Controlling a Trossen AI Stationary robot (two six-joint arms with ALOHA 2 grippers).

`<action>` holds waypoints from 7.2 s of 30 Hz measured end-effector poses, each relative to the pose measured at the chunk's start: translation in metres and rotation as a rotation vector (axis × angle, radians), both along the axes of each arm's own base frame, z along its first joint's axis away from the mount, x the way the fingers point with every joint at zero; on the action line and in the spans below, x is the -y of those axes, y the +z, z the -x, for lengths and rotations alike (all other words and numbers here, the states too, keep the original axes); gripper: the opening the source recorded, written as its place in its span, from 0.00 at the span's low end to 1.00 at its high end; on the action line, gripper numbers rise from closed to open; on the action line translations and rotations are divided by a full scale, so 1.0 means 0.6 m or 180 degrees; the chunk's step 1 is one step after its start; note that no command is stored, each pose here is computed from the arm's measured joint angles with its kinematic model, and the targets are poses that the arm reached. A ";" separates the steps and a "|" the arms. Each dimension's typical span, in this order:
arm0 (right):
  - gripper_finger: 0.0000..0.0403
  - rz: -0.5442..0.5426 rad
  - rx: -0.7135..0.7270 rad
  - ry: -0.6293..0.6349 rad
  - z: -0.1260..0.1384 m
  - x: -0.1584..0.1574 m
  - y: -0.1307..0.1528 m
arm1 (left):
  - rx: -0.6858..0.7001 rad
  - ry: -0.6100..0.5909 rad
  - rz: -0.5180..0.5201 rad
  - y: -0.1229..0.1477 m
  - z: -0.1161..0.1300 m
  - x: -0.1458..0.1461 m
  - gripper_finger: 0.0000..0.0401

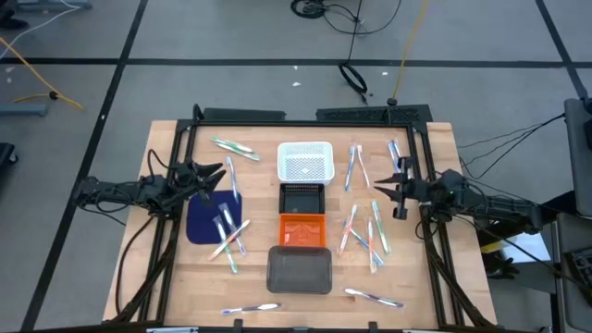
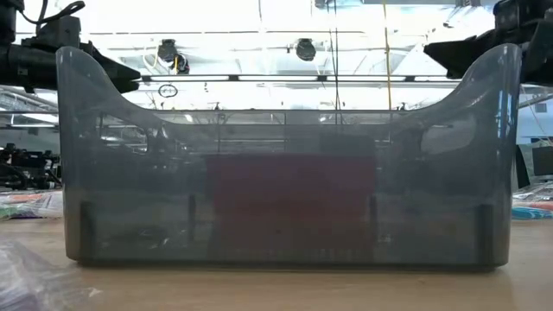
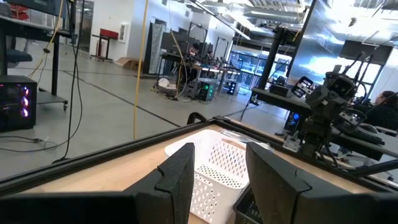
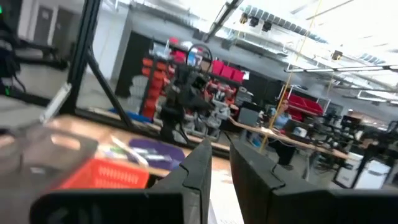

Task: Pick & Place Toothbrushes
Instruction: Put the top orange toothbrush into the orange bin

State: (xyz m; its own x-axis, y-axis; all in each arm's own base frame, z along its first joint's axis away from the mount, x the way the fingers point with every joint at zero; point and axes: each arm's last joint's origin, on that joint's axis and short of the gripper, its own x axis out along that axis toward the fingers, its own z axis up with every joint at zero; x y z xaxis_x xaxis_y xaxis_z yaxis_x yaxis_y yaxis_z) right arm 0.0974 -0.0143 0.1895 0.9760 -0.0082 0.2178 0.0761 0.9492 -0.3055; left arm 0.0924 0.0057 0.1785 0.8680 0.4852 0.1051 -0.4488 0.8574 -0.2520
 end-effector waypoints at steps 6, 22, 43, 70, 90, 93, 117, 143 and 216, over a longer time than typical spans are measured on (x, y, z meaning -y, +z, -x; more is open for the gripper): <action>0.12 -0.0087 0.0014 0.0020 0.000 0.000 0.001 | -0.0088 0.0021 -0.0156 0.000 0.000 0.000 0.36; 0.12 -0.0916 0.0186 -0.0130 0.002 0.005 0.007 | -0.0132 0.0036 -0.0268 0.001 0.000 0.000 0.36; 0.12 -0.1827 -0.1576 -0.1971 -0.070 0.062 0.033 | -0.0125 0.0253 -0.0316 0.004 0.002 -0.003 0.36; 0.52 -0.2667 -0.2887 -0.2648 -0.131 0.158 -0.054 | -0.0093 0.0246 -0.0301 0.005 0.002 -0.003 0.36; 0.50 -0.2698 -0.3178 -0.2728 -0.149 0.170 -0.100 | -0.0093 0.0244 -0.0300 0.005 0.002 -0.003 0.36; 0.48 -0.2702 -0.3221 -0.2737 -0.149 0.170 -0.104 | -0.0092 0.0245 -0.0299 0.005 0.002 -0.003 0.36; 0.03 -0.2430 -0.2514 -0.2806 -0.135 0.166 -0.035 | 0.0451 -0.0068 -0.0027 0.023 0.003 0.000 0.36; 0.03 -0.1702 -0.0907 -0.0850 -0.207 0.073 0.076 | 0.0152 -0.0366 -0.0242 0.111 -0.205 -0.010 0.36; 0.13 -0.1256 -0.0846 -0.0721 -0.212 0.060 0.084 | 0.0019 -0.1259 -0.0005 0.126 -0.513 -0.110 0.01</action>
